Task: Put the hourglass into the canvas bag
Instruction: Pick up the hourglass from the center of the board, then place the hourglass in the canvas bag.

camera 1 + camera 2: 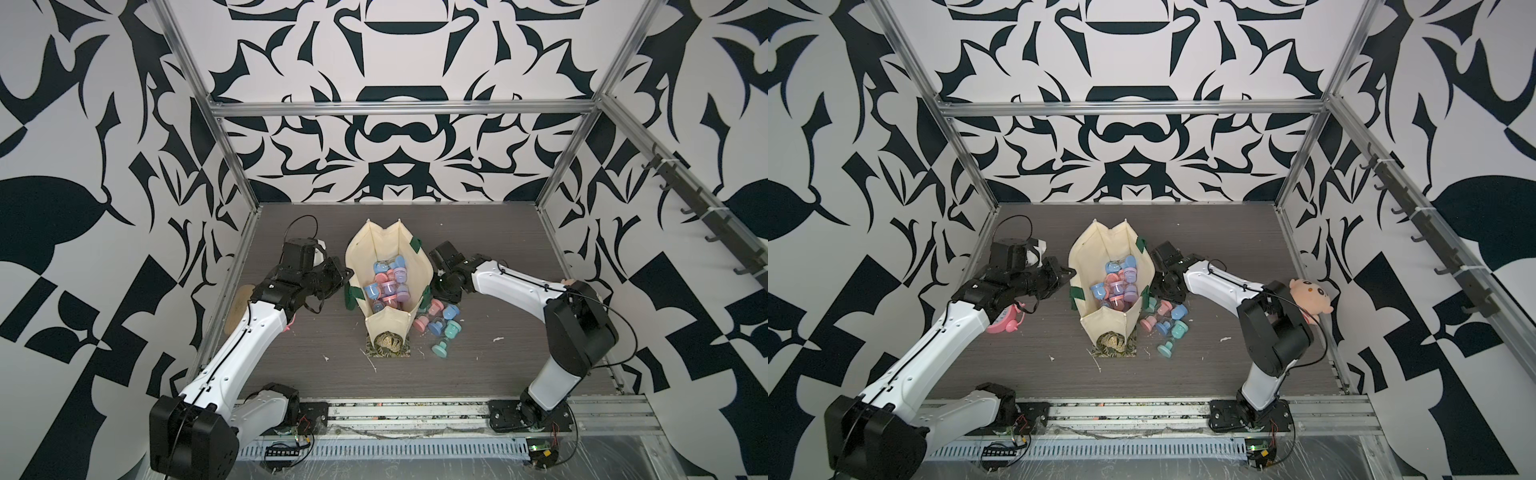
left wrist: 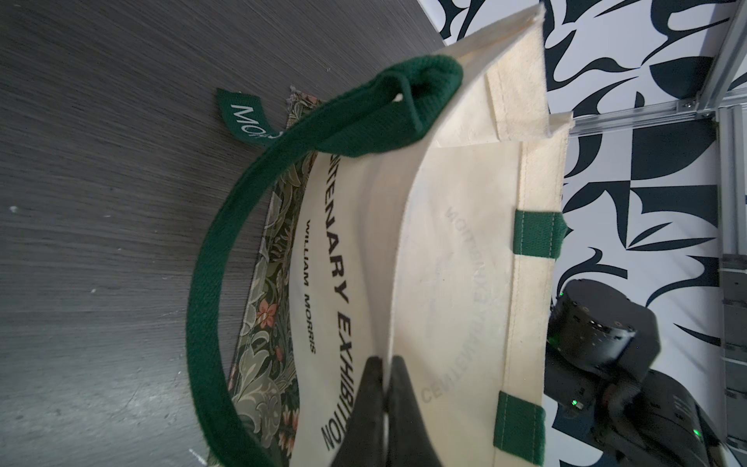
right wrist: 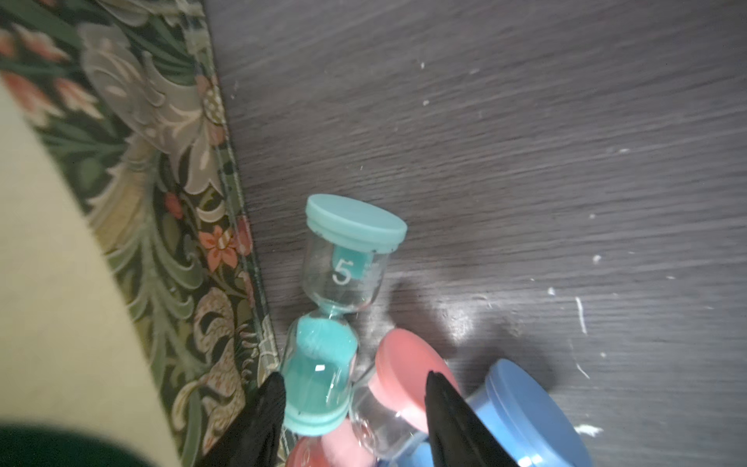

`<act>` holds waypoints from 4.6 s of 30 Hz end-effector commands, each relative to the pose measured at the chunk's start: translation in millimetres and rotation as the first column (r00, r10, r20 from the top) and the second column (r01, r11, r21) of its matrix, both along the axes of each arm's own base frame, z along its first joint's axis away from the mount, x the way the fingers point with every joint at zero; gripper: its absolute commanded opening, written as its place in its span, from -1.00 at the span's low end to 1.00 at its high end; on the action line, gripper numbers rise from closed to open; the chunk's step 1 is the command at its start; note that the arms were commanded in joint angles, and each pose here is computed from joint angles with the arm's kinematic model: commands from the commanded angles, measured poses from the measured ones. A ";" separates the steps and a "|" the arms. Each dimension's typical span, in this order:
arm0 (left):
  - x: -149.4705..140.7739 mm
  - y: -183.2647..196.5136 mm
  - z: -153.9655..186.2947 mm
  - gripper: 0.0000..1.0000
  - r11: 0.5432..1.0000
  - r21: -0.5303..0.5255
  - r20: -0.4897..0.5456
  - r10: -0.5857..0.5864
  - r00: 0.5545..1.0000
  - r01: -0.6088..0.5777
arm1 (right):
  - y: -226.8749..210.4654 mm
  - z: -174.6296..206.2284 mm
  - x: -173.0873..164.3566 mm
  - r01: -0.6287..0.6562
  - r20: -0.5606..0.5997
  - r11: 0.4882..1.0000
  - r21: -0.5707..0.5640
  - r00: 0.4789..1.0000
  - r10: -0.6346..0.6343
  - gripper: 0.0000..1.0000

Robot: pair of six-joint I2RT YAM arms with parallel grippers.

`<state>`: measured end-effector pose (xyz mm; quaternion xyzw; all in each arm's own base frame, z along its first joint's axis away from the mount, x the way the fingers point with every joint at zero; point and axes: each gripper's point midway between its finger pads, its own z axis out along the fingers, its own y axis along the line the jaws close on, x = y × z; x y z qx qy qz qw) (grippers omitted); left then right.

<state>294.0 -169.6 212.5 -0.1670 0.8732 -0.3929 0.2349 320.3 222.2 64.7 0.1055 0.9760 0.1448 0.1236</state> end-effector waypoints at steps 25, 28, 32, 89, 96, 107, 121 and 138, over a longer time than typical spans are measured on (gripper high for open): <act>-0.8 -1.7 -10.1 -0.99 1.000 0.006 -0.042 -0.015 0.999 0.015 | -27.6 -29.1 47.0 0.069 -0.041 0.996 -0.054 0.997 -0.071 -0.35; 0.5 -3.8 -6.5 -0.85 1.000 -0.010 -0.056 -0.014 0.998 0.013 | -35.6 -17.5 44.5 0.071 -0.031 0.996 -0.059 0.997 -0.073 -0.51; -1.0 -2.0 -5.5 -0.70 1.000 -0.002 -0.079 -0.002 0.997 0.002 | -47.4 -2.1 40.1 0.060 -0.018 0.994 -0.089 0.998 -0.062 -0.66; 12.4 6.2 -18.8 -0.44 0.996 0.086 -0.129 0.040 0.991 -0.029 | -135.6 -54.1 57.9 0.078 -0.182 0.951 -0.299 0.974 -0.137 -0.64; 13.5 11.9 -25.5 -0.36 0.996 0.068 -0.159 0.064 0.985 -0.054 | -126.5 23.8 89.8 0.083 0.009 0.968 -0.237 0.996 -0.083 -1.00; 27.4 -3.3 -2.3 -0.27 0.999 -0.024 -0.239 0.022 0.971 -0.029 | -118.8 187.7 72.1 0.145 0.281 0.985 -0.090 0.953 -0.115 -1.00; 13.7 0.1 -3.1 -0.36 1.000 -0.020 -0.155 -0.006 0.988 0.003 | 32.3 315.2 8.9 -0.170 0.527 0.985 0.009 0.838 0.139 -1.00; -2.3 -1.7 -14.6 -0.49 1.000 -0.016 -0.169 0.016 0.985 -0.019 | 152.7 202.6 -12.4 -0.380 0.267 0.924 -0.029 0.888 0.374 -1.00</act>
